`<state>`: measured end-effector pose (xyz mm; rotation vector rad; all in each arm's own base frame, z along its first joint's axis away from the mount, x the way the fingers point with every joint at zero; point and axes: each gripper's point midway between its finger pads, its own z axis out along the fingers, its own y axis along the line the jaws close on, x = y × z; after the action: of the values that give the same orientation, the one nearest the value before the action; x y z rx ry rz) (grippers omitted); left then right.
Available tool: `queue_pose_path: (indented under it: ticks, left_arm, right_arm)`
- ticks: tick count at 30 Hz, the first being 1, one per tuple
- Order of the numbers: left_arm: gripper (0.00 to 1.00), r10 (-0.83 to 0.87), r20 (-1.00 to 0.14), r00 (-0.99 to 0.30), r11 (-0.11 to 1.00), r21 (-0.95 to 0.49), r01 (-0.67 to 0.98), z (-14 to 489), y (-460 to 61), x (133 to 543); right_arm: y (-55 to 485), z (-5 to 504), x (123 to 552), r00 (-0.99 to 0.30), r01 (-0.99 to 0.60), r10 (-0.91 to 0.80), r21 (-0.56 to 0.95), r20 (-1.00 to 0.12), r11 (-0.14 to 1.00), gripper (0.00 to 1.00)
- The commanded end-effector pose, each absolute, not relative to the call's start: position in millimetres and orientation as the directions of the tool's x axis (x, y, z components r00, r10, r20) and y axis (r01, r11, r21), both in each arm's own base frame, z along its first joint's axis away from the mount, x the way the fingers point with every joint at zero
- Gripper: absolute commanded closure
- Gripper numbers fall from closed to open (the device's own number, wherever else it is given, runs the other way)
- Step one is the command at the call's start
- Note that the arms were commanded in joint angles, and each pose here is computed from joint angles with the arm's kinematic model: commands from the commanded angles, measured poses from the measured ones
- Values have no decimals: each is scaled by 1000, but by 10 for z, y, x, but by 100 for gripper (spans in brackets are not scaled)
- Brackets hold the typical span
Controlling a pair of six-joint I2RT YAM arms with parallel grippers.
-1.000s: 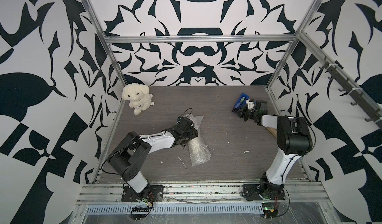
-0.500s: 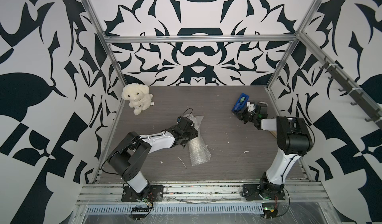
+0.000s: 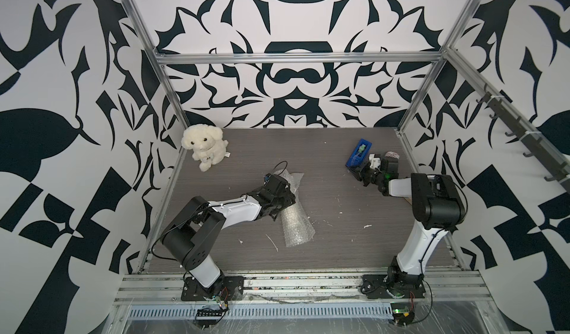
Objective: Wrap vases in bubble wrap
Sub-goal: Tear off the tape using the Tape Cutter.
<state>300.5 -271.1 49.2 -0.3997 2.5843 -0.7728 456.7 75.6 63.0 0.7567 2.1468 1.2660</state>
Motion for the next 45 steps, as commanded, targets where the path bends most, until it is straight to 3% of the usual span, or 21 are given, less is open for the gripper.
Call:
queue_pose_path:
  ticks: [1, 34, 45]
  left_arm:
    - [75, -382, -347, -856, 794, -598, -111, 621, -2775, 3101]
    - [76, -387, -355, -851, 788, -607, -105, 663, -2760, 3096]
    - [76, -387, -358, -849, 784, -612, -100, 675, -2770, 3103]
  right_arm:
    - [851, 386, 4378, -733, 270, 676, 878, -78, 394, 100]
    - [780, -311, 4125, -672, 462, 740, 773, -13, 434, 100]
    - [751, -554, 3968, -589, 568, 804, 749, 81, 341, 100]
